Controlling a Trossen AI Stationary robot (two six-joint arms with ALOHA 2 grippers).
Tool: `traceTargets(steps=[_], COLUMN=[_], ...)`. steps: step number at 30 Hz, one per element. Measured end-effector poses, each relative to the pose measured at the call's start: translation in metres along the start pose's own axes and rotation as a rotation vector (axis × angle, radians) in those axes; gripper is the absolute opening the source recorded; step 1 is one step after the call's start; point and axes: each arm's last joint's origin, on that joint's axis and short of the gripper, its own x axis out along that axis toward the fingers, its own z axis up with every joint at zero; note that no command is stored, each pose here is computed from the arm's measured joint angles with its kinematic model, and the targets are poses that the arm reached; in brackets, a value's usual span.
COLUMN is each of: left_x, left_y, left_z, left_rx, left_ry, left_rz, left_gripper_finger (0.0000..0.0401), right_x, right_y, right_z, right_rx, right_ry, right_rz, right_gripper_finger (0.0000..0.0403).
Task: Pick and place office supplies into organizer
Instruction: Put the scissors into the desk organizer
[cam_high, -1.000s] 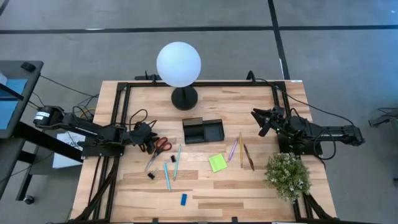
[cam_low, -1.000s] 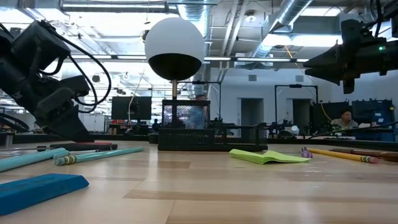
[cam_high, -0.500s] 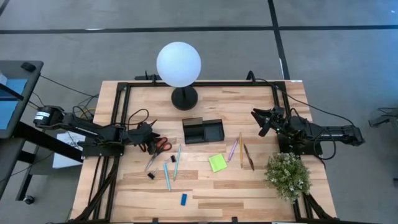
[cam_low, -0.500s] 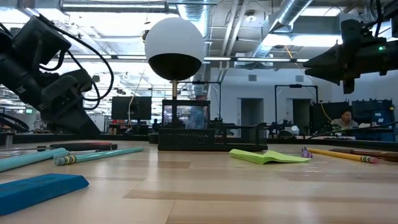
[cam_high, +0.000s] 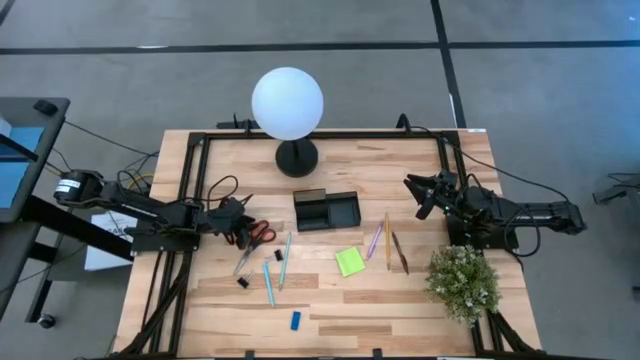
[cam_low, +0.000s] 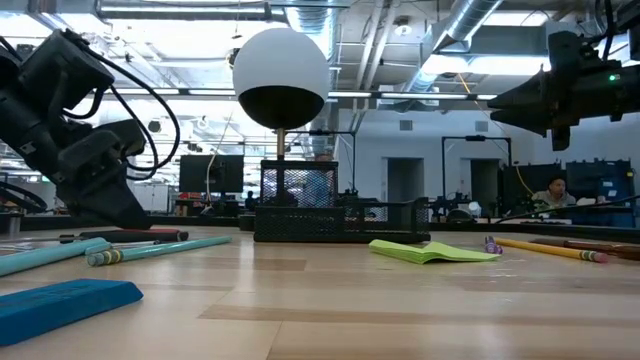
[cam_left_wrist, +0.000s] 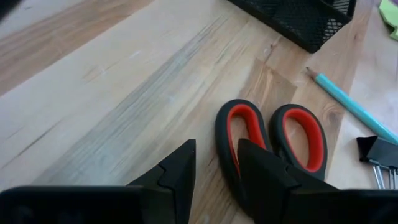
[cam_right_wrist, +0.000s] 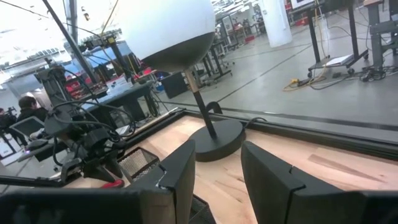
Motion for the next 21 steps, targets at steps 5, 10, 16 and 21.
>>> traceTargets(steps=[5, 10, 16, 21], left_x=[0.000, 0.004, 0.013, 0.024], left_y=[0.001, -0.001, -0.008, -0.007], left_z=[-0.001, 0.000, 0.006, 0.001], left_rx=[-0.001, 0.009, 0.050, 0.010], left_ry=[0.015, 0.024, 0.045, 0.062], left_rz=[0.015, 0.032, 0.095, 0.175], left_gripper_finger=[0.0113, 0.0113, 0.0113, 0.0113], right_x=[0.000, 0.000, 0.000, 0.000], right_y=[0.000, 0.000, -0.001, -0.001], right_z=[0.000, 0.000, 0.000, 0.001], right_rx=[0.000, -0.021, -0.023, -0.022], right_ry=[0.000, -0.006, -0.014, -0.015], right_rz=[0.000, -0.016, -0.043, -0.042], right_gripper_finger=[0.0123, 0.0123, 0.0123, 0.0123])
